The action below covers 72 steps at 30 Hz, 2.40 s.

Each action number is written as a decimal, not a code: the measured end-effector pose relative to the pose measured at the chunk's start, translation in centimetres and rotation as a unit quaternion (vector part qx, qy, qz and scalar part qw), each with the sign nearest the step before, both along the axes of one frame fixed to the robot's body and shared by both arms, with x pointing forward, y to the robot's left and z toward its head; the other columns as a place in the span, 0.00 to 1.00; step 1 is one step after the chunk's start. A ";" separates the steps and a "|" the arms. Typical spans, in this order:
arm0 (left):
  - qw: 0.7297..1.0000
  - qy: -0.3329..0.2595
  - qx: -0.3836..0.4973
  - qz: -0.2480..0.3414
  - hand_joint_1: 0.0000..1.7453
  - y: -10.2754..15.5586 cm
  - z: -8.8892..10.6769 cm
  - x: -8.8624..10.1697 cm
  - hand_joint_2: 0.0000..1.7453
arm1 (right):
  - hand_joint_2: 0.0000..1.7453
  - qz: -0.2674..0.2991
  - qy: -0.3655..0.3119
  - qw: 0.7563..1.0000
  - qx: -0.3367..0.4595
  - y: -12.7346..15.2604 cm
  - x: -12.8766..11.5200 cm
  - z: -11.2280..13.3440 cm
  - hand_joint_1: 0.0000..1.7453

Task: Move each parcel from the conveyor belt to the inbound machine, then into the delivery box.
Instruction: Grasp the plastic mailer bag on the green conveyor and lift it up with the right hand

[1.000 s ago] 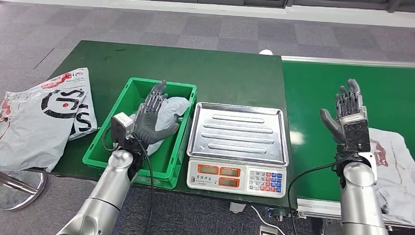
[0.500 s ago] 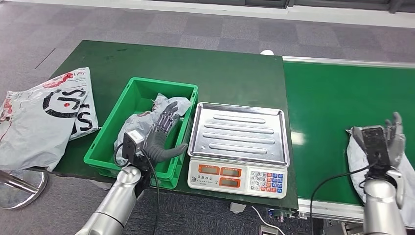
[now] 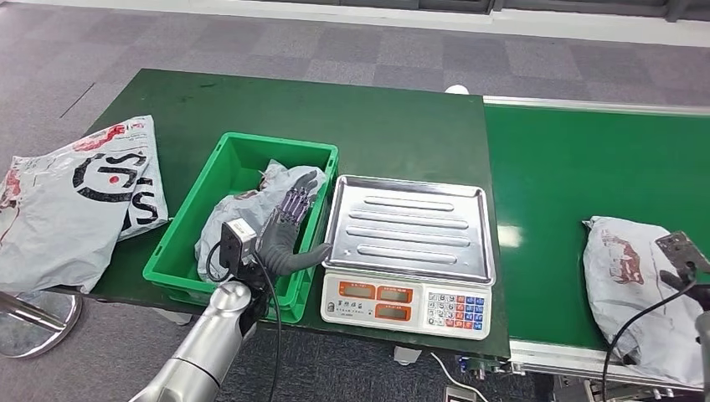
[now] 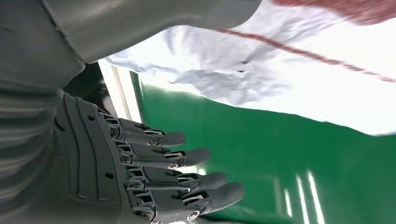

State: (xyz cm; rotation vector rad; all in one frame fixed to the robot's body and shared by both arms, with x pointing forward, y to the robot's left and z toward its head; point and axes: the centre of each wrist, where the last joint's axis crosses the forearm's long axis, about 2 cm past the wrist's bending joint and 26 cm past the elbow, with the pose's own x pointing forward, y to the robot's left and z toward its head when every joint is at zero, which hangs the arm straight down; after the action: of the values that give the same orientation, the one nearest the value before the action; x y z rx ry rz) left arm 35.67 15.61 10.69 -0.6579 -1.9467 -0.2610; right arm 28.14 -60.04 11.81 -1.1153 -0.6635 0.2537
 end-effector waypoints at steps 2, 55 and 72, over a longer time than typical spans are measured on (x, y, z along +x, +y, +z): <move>1.000 0.000 -0.001 -0.003 0.00 -0.1 0.0 0.0 1.00 | 1.00 -0.004 0.022 1.000 0.011 -0.4 -0.2 -0.2 0.00; 0.990 0.026 -0.131 -0.051 0.00 0.3 -0.2 -0.5 1.00 | 1.00 0.239 0.153 0.952 0.111 8.8 1.1 -6.2 1.00; 0.985 0.038 -0.169 -0.007 0.00 1.7 -1.1 -1.0 1.00 | 1.00 0.261 -0.288 0.921 -0.007 12.7 4.5 -0.4 1.00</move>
State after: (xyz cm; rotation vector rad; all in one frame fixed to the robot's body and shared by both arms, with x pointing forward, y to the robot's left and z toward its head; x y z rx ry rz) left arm 34.71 17.35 9.58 -0.8878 -1.9294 0.0886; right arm 32.63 -47.32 11.37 -1.0083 -1.4952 0.3875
